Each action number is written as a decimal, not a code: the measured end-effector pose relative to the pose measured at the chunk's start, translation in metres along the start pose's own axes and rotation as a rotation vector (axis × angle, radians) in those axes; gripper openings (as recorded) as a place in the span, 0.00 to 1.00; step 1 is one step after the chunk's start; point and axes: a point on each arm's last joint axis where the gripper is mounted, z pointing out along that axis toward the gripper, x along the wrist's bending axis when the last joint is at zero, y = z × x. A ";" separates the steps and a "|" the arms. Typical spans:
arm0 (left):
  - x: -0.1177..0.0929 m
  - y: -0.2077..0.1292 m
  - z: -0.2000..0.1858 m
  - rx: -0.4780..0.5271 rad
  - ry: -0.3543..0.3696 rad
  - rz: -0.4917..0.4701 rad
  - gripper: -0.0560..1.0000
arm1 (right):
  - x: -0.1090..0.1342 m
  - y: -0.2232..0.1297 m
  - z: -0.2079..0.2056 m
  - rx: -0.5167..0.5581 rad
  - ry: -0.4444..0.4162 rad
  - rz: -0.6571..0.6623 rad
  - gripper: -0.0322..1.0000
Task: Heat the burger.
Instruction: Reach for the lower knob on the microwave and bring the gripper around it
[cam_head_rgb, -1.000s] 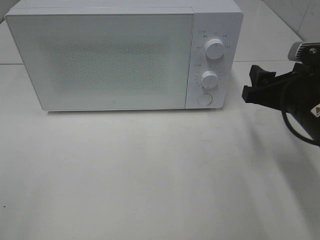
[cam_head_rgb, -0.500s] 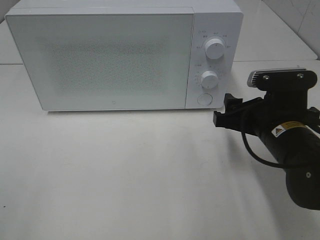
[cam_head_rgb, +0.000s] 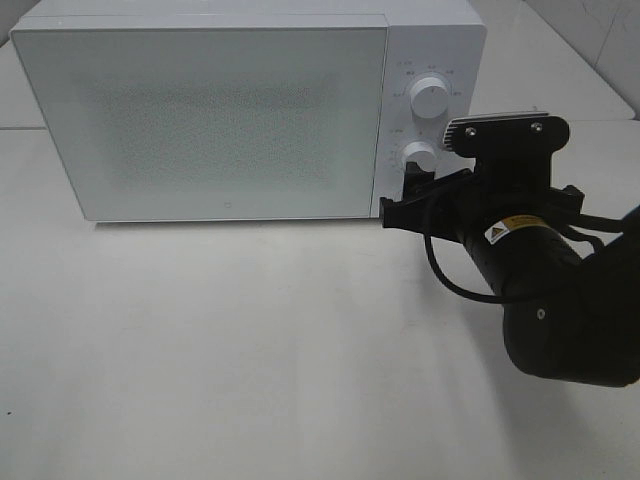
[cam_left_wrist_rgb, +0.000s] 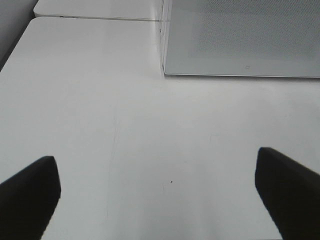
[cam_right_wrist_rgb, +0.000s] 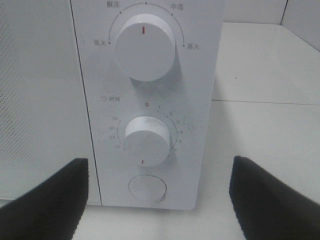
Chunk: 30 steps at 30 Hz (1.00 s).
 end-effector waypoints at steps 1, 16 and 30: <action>0.000 0.000 0.000 0.000 0.000 0.000 0.98 | 0.000 0.000 0.000 0.000 0.000 0.000 0.77; 0.000 0.000 0.000 0.000 0.000 0.000 0.98 | 0.011 -0.006 0.035 -0.023 -0.030 0.027 0.77; 0.000 0.000 0.000 0.000 0.000 0.000 0.98 | 0.011 -0.015 0.062 -0.037 -0.026 0.059 0.77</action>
